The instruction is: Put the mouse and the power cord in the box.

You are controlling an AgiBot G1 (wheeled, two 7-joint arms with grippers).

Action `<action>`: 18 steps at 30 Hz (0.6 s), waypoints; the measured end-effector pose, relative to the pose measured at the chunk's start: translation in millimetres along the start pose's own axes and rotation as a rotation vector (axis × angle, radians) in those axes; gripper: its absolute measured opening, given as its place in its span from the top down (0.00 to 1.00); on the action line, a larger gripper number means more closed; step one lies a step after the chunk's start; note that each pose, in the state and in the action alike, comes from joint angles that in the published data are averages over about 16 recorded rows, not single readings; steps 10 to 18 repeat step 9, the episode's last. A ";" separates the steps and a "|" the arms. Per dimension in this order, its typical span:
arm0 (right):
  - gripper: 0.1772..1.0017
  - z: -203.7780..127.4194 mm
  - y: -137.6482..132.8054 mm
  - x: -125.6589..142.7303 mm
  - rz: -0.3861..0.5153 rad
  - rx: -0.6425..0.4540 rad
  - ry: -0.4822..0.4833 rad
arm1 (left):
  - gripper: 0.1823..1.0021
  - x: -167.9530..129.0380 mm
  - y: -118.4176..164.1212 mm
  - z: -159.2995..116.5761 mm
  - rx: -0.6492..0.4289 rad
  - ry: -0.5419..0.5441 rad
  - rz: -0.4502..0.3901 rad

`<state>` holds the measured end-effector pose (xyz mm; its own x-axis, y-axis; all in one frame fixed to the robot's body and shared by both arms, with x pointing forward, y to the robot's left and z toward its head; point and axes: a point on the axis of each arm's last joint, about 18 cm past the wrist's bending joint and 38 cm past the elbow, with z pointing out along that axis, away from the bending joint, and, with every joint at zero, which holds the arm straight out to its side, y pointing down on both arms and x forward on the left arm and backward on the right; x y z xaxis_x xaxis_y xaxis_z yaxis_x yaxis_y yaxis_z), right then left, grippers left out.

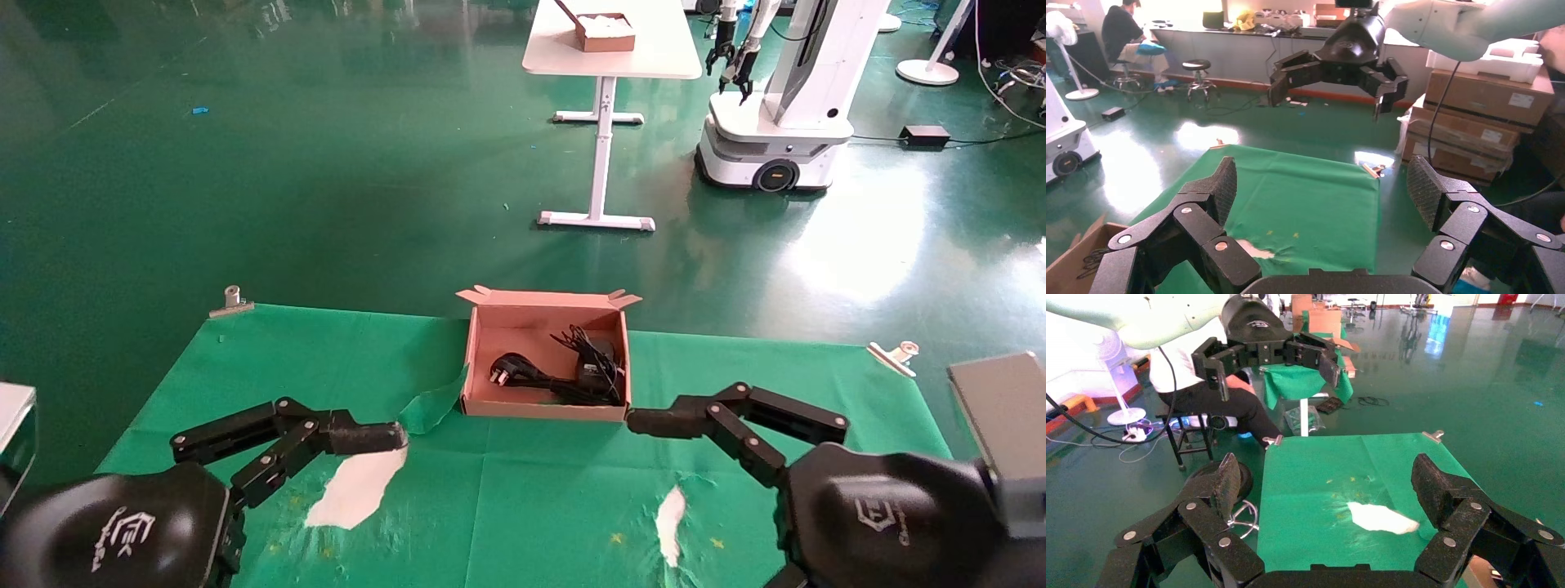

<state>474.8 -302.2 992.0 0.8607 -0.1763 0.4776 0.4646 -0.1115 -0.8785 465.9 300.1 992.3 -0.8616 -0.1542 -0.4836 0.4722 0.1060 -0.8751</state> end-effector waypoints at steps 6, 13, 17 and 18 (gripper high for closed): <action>0.00 0.0 0.0 0.0 0.000 0.000 0.000 | 0.00 1.1 -0.6 -0.4 0.001 0.003 0.001; 0.00 0.0 0.1 0.0 0.000 0.000 0.000 | 0.00 -0.3 0.2 0.0 0.000 -0.001 -0.001; 0.00 0.0 0.1 0.0 0.000 0.000 0.000 | 0.00 -0.3 0.2 0.0 0.000 -0.001 -0.001; 0.00 0.0 0.1 0.0 0.000 0.000 0.000 | 0.00 -0.3 0.2 0.0 0.000 -0.001 -0.001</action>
